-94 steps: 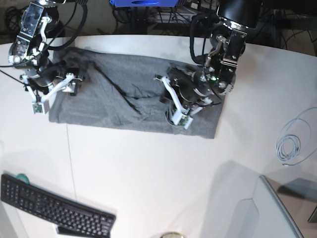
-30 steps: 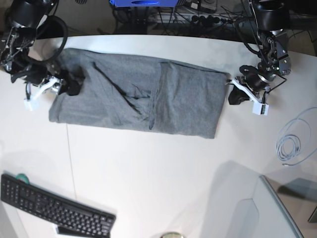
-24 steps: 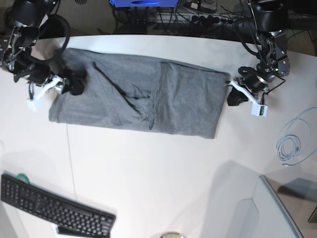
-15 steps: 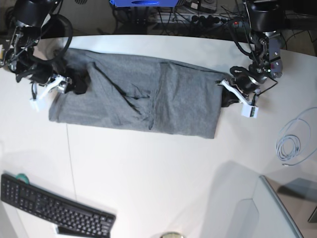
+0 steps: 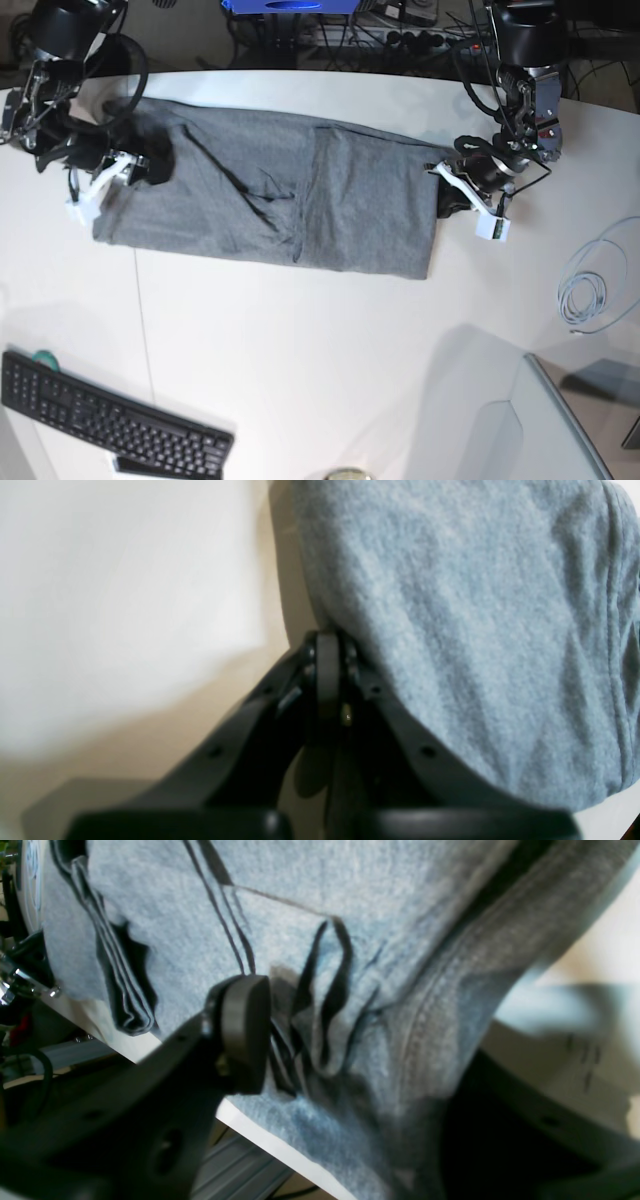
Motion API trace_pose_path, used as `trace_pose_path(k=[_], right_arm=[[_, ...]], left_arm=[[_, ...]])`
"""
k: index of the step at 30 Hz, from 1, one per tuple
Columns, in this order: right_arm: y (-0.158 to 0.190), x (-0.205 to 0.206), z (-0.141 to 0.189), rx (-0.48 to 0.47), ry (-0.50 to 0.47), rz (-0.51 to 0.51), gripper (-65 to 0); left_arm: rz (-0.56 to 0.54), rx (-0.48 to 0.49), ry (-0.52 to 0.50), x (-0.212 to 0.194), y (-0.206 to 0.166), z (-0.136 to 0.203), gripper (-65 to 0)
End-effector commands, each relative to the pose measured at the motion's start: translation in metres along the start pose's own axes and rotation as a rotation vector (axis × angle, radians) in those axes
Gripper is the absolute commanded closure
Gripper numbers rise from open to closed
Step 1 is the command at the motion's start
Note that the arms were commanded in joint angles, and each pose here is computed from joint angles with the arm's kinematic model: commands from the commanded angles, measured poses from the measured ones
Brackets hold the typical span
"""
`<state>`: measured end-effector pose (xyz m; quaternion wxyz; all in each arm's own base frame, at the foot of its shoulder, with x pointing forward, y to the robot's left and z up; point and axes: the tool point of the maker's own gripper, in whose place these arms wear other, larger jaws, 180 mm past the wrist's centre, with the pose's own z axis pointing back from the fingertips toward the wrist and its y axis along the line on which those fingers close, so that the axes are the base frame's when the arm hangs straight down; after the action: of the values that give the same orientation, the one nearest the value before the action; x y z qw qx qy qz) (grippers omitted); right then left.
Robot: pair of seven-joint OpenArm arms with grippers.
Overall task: Layout the t-shirt on the table in an organized manner, then fold the t-shirt properly
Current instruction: 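Release the strip and grasp both strip ends with both grippers, then lift the strip end with the right gripper and fold it toward the left gripper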
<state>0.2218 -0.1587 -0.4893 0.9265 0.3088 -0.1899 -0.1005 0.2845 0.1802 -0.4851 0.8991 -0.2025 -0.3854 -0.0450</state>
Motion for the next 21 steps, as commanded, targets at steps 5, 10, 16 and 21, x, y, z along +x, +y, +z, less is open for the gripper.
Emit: trace_pose_path(k=[5, 10, 16, 21], right_arm=[[0.005, 0.022, 0.002, 0.005, -0.043, 0.02, -5.1], [0.01, 0.035, 0.006, 0.002, -0.064, 0.05, -0.6], [0.035, 0.047, 0.018, -0.006, -0.076, 0.142, -0.6], [0.058, 0.053, 0.015, 0.001, -0.102, 0.096, -0.6]], left_arm=[[-0.013, -0.005, -0.014, 0.007, 0.001, 0.001, 0.0], [-0.009, -0.014, -0.022, 0.009, -0.004, -0.002, 0.0], [-0.014, -0.021, -0.019, 0.009, -0.007, -0.003, 0.0], [-0.062, -0.084, 0.024, 0.0, -0.03, -0.013, 0.0]])
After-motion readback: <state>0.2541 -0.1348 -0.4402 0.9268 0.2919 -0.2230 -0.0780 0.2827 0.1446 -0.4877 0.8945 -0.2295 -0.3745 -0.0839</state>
